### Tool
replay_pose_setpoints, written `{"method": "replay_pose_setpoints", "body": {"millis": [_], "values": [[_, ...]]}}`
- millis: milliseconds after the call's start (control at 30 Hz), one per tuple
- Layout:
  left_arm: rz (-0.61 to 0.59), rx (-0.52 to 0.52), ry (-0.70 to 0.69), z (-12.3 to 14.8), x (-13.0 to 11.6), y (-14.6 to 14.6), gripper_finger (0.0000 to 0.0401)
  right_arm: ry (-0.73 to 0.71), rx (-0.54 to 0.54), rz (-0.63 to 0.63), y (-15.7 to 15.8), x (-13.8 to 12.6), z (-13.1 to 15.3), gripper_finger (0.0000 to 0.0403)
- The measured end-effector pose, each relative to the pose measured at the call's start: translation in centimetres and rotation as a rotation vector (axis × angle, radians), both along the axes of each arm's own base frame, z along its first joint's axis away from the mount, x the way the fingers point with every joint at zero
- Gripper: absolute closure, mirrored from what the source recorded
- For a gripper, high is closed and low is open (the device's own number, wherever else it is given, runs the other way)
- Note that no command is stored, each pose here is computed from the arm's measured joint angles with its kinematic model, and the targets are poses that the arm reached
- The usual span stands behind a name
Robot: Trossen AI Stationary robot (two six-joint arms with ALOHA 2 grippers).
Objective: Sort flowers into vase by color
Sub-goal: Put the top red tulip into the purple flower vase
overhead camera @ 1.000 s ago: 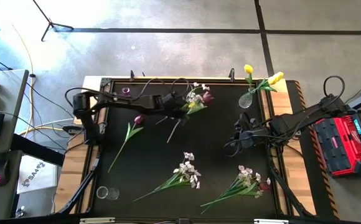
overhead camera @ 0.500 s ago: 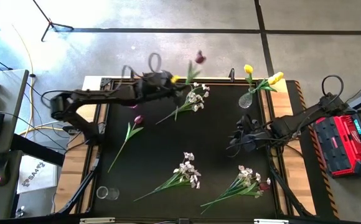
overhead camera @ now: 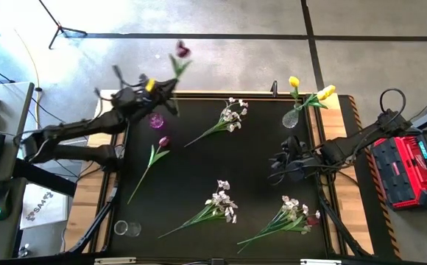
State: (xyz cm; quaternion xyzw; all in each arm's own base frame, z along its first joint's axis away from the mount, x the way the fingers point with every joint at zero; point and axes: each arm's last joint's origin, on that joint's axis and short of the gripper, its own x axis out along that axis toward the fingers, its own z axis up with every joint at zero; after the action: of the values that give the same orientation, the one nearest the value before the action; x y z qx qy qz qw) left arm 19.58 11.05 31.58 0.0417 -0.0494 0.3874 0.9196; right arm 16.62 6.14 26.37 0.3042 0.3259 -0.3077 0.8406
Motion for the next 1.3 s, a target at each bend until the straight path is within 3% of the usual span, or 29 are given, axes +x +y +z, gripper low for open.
{"method": "replay_pose_setpoints", "body": {"millis": [300,467,633,1067,1300], "values": [[0.237,0.030,-0.063,-2.2,-6.0,-0.8,0.0401,-0.033,0.000,-0.037,-0.7,0.6,0.2,0.0245],[0.356,0.108,-0.012,-1.6,-7.5,-0.8,0.0401,-0.025,0.024,-0.015,-1.1,0.9,0.3,0.0245],[0.478,0.103,0.041,-1.9,-8.0,-0.1,0.0401,-0.008,0.039,-0.005,-1.6,1.1,0.2,0.0245],[0.528,0.046,0.177,-3.8,-7.2,2.1,0.0401,-0.006,0.032,0.009,-2.4,1.5,0.3,0.0245],[0.487,0.017,0.126,-4.6,-7.1,1.8,0.0401,-0.002,0.019,0.017,-2.4,1.5,0.3,0.0245]]}}
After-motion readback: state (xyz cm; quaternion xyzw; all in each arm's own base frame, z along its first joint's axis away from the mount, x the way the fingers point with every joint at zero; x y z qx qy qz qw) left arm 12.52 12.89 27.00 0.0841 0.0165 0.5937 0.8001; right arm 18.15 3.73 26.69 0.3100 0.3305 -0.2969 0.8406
